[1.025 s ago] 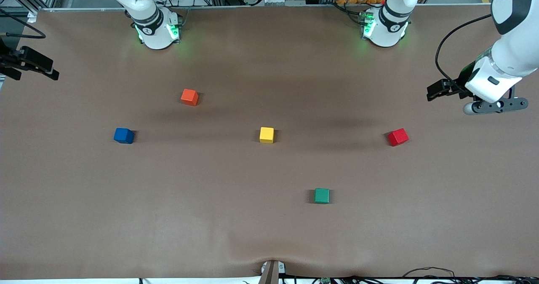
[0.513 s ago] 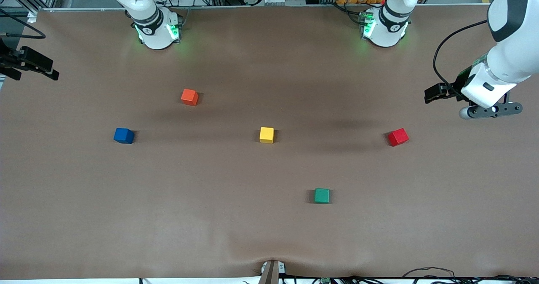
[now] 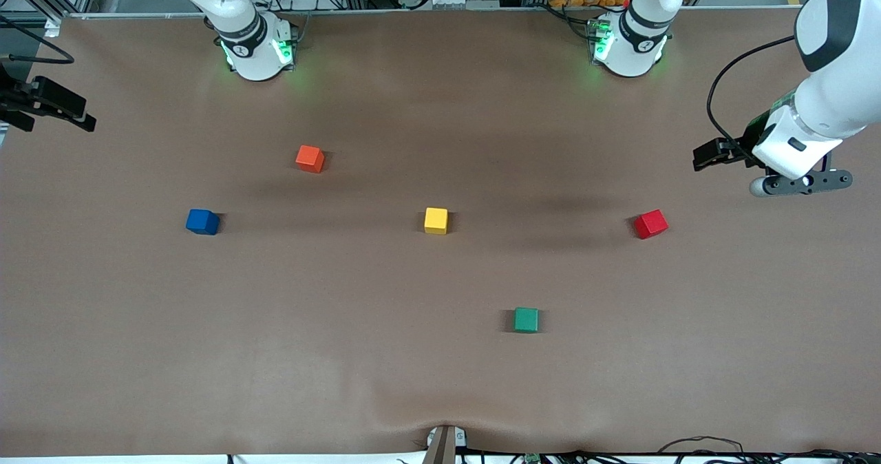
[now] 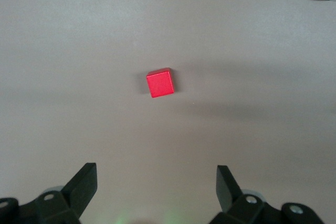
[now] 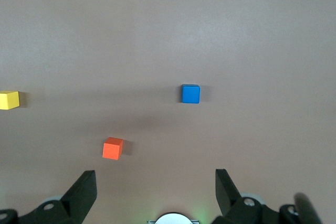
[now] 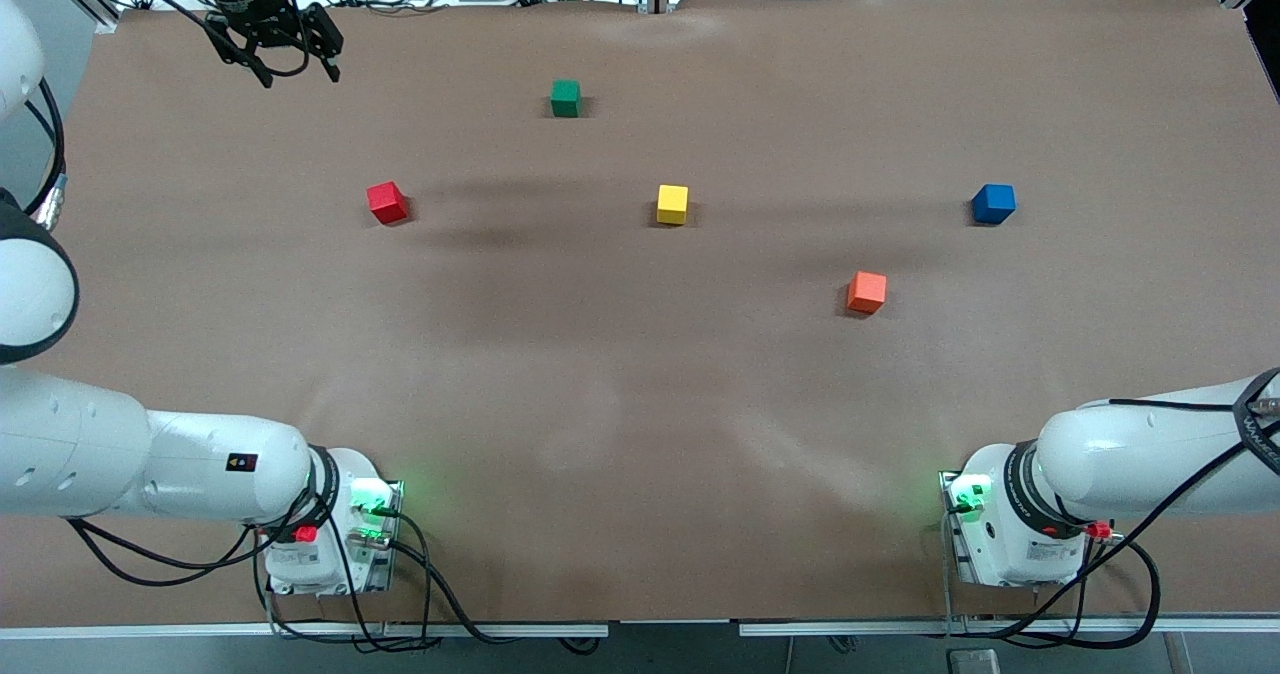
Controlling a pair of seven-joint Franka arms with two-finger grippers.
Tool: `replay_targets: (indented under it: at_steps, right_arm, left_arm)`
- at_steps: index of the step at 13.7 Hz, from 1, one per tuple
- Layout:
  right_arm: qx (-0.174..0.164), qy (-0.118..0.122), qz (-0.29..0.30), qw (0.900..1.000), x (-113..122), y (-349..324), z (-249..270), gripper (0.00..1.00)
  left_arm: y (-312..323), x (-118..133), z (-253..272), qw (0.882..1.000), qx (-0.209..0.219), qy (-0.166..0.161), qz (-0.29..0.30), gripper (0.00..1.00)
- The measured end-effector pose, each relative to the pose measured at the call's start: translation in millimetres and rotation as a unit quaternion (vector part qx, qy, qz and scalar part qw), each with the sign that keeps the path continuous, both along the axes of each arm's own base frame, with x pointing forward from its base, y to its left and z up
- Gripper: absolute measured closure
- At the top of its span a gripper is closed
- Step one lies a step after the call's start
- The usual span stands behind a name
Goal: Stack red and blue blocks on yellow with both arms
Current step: 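Move the left gripper toward the red cube, then lower the left gripper and grasp the red cube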
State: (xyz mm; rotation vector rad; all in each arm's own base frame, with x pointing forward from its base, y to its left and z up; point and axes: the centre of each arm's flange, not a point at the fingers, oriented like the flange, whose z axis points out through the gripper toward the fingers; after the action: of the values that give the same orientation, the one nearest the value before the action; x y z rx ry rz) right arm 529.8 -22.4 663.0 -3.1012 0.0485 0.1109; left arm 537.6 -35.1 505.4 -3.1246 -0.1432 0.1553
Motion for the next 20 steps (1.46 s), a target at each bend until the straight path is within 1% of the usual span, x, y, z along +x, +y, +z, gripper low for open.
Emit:
replay_targets:
  at_steps: [10,13,15,18,20]
  right_arm:
    - [0.003,-0.002,0.0,1.0,2,0,-1,0.0]
    - [0.003,-0.002,-0.001,1.0,2,-1,-1,0.0]
    - [0.004,-0.002,-0.001,1.0,2,-1,-1,0.0]
    - [0.004,-0.002,-0.002,1.0,2,-2,-1,0.0]
    - [0.004,-0.002,-0.002,1.0,2,-2,-1,0.0]
  left_arm:
    - [-8,19,-45,1.0,0.001,0.017,-0.006,0.0]
    - [-25,25,-65,1.0,0.001,0.021,-0.018,0.0]
    - [-40,29,-84,1.0,0.003,0.027,-0.015,0.0]
    - [-50,35,-115,0.999,0.01,0.04,0.018,0.0]
    - [-50,37,-135,0.997,0.017,0.045,0.061,0.0]
